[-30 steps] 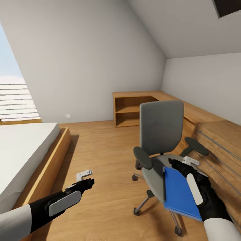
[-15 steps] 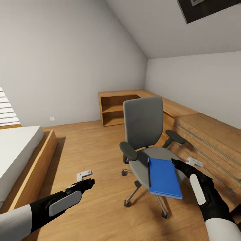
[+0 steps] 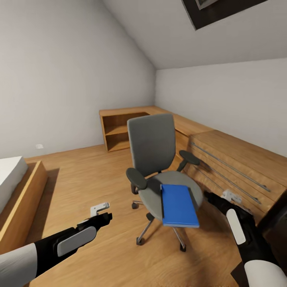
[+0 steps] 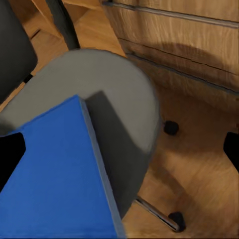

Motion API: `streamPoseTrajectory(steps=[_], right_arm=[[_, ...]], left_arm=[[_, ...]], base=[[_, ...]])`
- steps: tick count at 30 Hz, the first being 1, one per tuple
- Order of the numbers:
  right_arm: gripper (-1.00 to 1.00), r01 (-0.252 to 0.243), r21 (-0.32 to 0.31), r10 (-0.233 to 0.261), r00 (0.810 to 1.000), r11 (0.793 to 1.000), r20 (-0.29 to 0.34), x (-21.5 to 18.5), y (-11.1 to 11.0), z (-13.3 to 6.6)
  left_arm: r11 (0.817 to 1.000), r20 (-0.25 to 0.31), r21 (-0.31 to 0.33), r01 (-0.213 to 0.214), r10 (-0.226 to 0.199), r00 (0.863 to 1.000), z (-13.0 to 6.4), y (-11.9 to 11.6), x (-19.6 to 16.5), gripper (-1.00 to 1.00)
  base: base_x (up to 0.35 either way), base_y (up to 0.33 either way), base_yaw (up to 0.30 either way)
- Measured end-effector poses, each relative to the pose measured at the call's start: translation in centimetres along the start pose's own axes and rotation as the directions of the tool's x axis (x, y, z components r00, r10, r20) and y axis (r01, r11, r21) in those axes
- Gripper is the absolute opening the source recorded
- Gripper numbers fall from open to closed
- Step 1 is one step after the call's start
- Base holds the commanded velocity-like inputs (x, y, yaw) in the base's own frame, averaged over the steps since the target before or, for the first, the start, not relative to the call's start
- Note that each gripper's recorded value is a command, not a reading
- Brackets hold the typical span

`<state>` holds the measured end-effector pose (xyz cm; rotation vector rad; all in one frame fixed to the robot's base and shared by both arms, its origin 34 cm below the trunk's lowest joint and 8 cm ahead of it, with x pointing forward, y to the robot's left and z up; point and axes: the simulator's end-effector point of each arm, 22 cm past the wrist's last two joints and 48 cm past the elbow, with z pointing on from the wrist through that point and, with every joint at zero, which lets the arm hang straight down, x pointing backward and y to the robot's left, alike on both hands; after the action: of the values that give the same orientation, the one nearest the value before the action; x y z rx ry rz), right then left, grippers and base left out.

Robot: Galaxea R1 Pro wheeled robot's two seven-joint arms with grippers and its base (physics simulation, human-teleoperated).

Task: In the bedroom, organize the workspace by keeping the computer under the desk, ensuring the monitor is on the desk, placing the keyboard on the desk next to the monitor, placing the mouse on the desk next to the keyboard, moving the folder from the swivel chair onto the desk next to the mouse, stacking the notebook on top of the folder with the pen on top of the notebook, and positioning the swivel chair next to the desk.

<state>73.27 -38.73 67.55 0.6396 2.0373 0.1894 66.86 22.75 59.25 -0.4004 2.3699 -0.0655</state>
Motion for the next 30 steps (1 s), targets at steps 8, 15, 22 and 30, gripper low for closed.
streamPoseTrajectory(steps=[8,15,22,30], right_arm=[[1.0,-0.157,-0.059,0.15,0.983,0.986,-0.103,4.4,0.4,1.1],[1.0,-0.24,-0.09,0.224,0.962,0.967,-0.158,6.2,0.4,1.3],[1.0,-0.305,-0.085,0.288,0.943,0.949,-0.168,7.1,-1.2,1.7],[1.0,-0.365,-0.079,0.338,0.91,0.927,-0.238,9.4,-2.5,1.8]], left_arm=[[1.0,-0.015,-0.005,0.014,-0.014,1.0,1.1,0.3,1.6,1.0],[1.0,-0.015,-0.008,0.014,-0.014,1.0,2.0,0.7,2.7,1.0],[1.0,-0.015,-0.008,0.015,-0.015,1.0,2.9,1.0,3.9,1.0],[1.0,-0.015,-0.007,0.014,-0.014,1.0,3.9,1.3,5.2,1.0]], base=[[0.0,0.0,-0.01],[0.0,0.0,0.0],[0.0,0.0,0.0],[0.0,0.0,0.0]])
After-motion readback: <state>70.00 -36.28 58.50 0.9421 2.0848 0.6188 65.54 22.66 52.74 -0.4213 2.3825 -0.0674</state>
